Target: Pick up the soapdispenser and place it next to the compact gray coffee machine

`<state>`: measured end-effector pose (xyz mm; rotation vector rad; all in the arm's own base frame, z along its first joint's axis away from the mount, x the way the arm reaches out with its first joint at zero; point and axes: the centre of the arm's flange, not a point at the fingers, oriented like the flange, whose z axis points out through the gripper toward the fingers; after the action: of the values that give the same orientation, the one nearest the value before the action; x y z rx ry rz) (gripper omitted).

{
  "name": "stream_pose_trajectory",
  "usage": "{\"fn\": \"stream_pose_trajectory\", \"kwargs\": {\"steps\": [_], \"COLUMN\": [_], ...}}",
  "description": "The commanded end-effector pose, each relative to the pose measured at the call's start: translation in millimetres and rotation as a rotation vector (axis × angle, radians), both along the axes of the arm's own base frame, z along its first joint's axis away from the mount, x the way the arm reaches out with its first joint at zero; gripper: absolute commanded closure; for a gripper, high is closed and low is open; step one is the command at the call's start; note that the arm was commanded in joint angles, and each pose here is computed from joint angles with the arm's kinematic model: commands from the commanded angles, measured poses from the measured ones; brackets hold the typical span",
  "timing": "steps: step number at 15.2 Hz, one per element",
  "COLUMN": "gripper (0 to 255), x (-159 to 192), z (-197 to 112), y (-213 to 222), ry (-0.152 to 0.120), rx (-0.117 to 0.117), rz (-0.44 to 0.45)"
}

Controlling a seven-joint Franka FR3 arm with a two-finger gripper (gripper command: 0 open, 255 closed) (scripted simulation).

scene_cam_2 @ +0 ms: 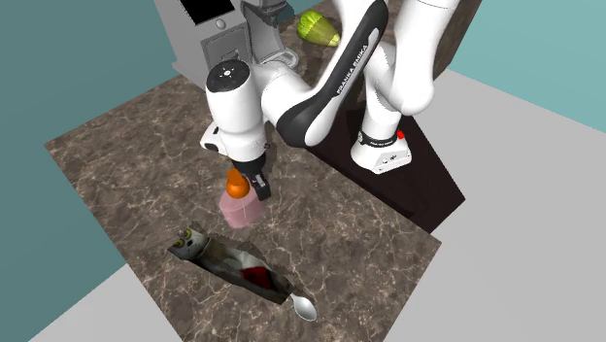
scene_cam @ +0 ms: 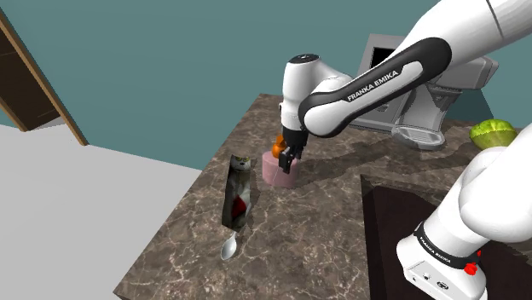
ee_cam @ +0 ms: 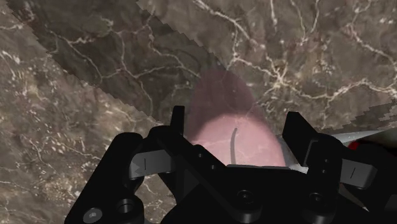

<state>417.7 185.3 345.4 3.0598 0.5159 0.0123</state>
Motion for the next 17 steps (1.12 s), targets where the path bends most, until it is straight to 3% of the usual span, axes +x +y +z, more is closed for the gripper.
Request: {"fn": "stream_pose_trajectory", "kwargs": {"steps": [1,17], "gripper": [255,255], "x": [0,0], "z": [10,95], "y": [0,0], "ry": [0.0,0.0], "rx": [0.0,0.0], "rz": [0.0,0.0]}}
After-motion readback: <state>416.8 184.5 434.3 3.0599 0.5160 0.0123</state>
